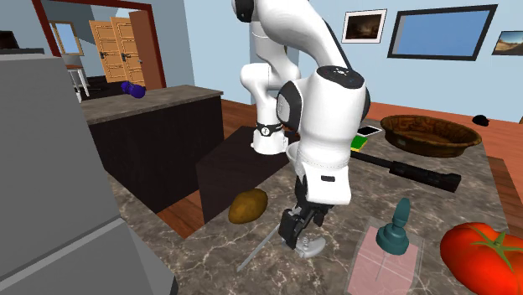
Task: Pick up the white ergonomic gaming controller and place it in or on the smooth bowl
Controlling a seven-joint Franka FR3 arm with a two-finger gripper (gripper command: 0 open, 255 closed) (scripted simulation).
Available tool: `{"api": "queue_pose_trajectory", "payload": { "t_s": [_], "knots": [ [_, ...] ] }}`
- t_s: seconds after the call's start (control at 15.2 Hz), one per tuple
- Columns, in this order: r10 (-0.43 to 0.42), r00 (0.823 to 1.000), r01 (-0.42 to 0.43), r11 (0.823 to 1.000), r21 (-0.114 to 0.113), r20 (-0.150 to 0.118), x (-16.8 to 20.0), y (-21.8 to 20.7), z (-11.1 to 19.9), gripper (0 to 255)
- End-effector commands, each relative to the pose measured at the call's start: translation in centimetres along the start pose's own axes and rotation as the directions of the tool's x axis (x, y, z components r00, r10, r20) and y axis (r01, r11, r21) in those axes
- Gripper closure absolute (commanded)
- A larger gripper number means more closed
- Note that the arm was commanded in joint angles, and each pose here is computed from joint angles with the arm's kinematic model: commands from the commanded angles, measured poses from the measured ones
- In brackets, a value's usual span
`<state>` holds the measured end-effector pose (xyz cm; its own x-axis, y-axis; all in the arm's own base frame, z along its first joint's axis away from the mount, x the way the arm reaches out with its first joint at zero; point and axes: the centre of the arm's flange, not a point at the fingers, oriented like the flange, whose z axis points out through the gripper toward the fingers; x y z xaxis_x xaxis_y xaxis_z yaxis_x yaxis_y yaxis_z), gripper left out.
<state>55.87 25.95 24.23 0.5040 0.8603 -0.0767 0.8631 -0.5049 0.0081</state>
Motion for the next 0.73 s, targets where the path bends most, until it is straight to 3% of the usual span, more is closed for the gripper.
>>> {"api": "queue_pose_trajectory", "payload": {
  "t_s": [0.0, 0.26, 0.66],
  "knots": [
    [-0.007, 1.0, 0.007, 1.0, 0.0, -0.005, 0.0, 0.2, 0.9, 0],
    [-0.007, 1.0, 0.007, 1.0, 0.0, -0.005, 0.0, 0.2, 3.3, 0],
    [-0.007, 1.0, 0.007, 1.0, 0.0, -0.005, 0.0, 0.2, 3.3, 0]
  ]
}}
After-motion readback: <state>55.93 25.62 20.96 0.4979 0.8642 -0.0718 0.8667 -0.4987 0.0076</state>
